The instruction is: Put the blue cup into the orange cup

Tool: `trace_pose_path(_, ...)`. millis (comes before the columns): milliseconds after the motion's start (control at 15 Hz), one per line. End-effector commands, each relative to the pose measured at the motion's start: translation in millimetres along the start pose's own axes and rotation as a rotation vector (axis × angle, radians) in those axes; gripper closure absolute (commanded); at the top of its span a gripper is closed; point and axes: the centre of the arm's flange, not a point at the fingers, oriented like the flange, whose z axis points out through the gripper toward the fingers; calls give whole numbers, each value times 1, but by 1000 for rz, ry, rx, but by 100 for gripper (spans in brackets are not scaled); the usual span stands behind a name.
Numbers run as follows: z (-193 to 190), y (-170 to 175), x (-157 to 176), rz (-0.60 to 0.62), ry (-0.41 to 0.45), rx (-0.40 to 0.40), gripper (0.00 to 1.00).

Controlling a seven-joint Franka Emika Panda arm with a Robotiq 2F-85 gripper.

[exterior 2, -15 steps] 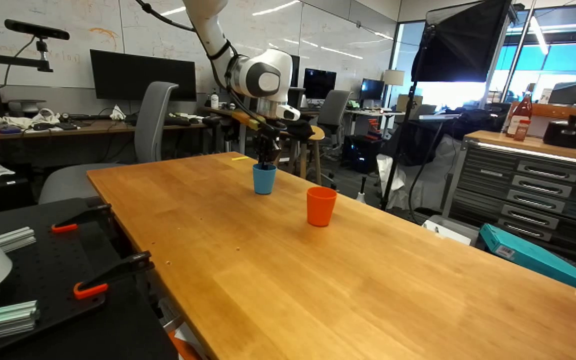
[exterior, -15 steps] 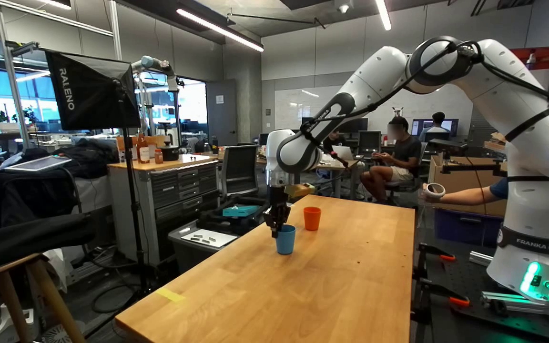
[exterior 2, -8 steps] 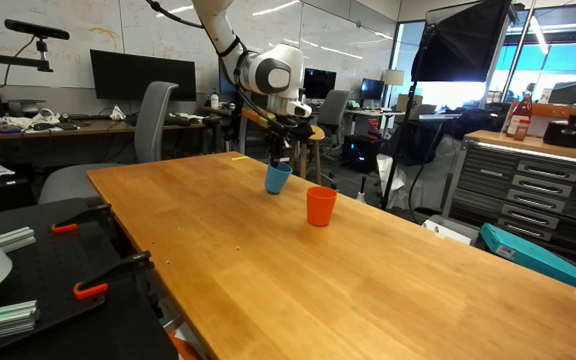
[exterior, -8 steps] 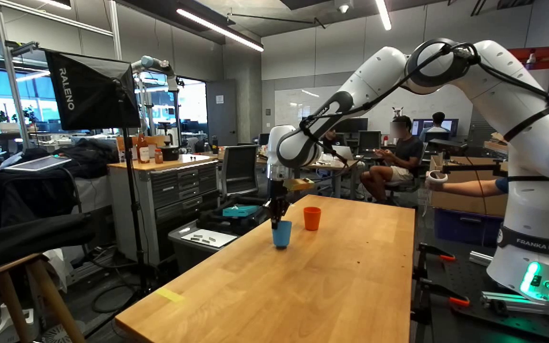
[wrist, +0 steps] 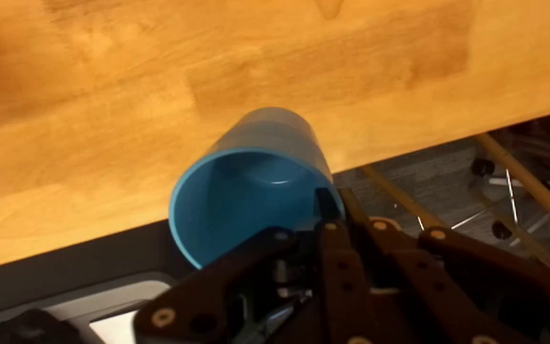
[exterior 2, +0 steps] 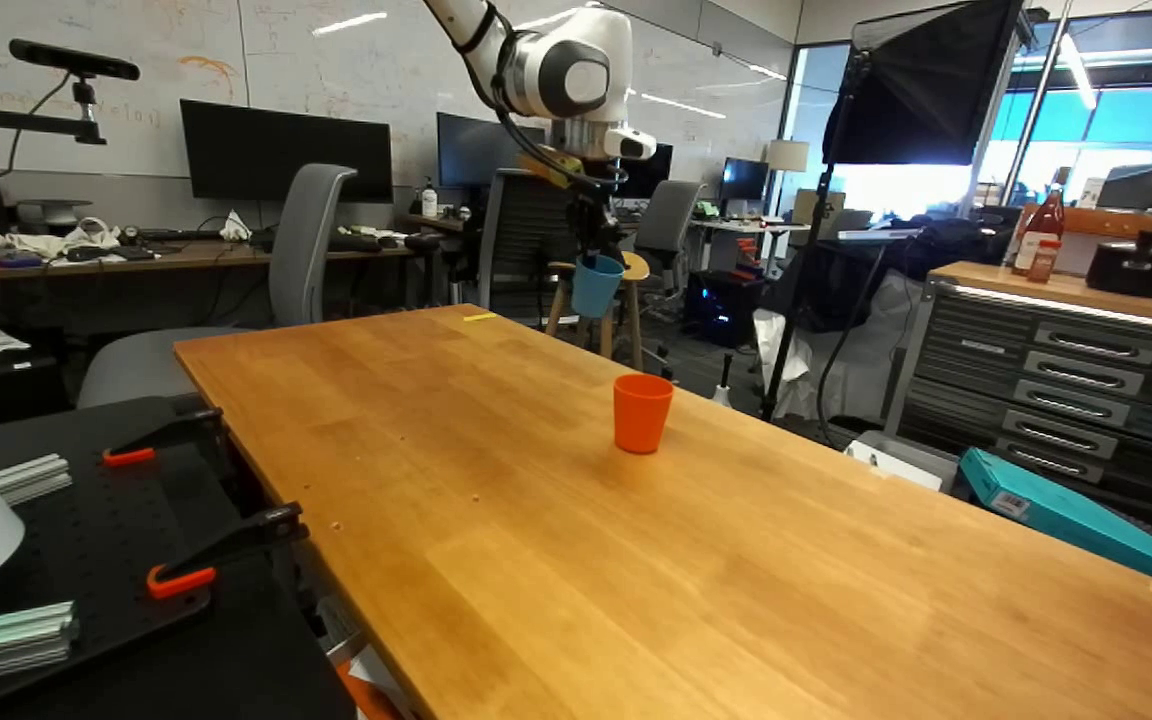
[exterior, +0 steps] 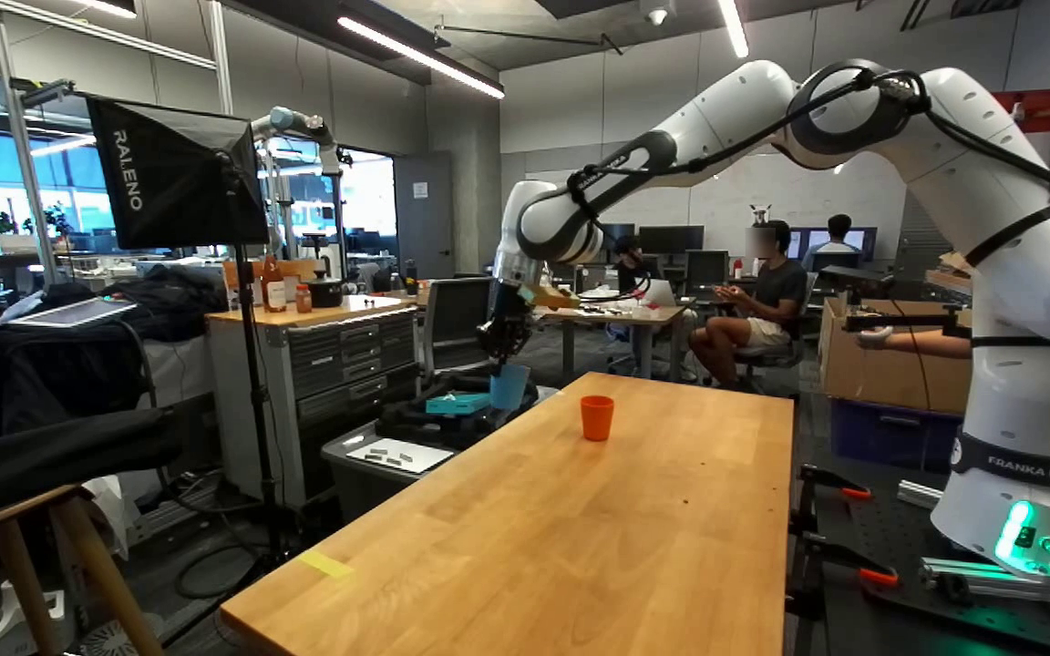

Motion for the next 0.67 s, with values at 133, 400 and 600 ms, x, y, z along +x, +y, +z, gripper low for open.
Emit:
trace_pose_path(133, -63, 62, 12, 73, 89, -108, 99)
trace_pose_path(400, -82, 120, 6, 136, 95, -200, 99)
trace_pose_path(600, -79, 155, -13, 171, 45, -251, 99)
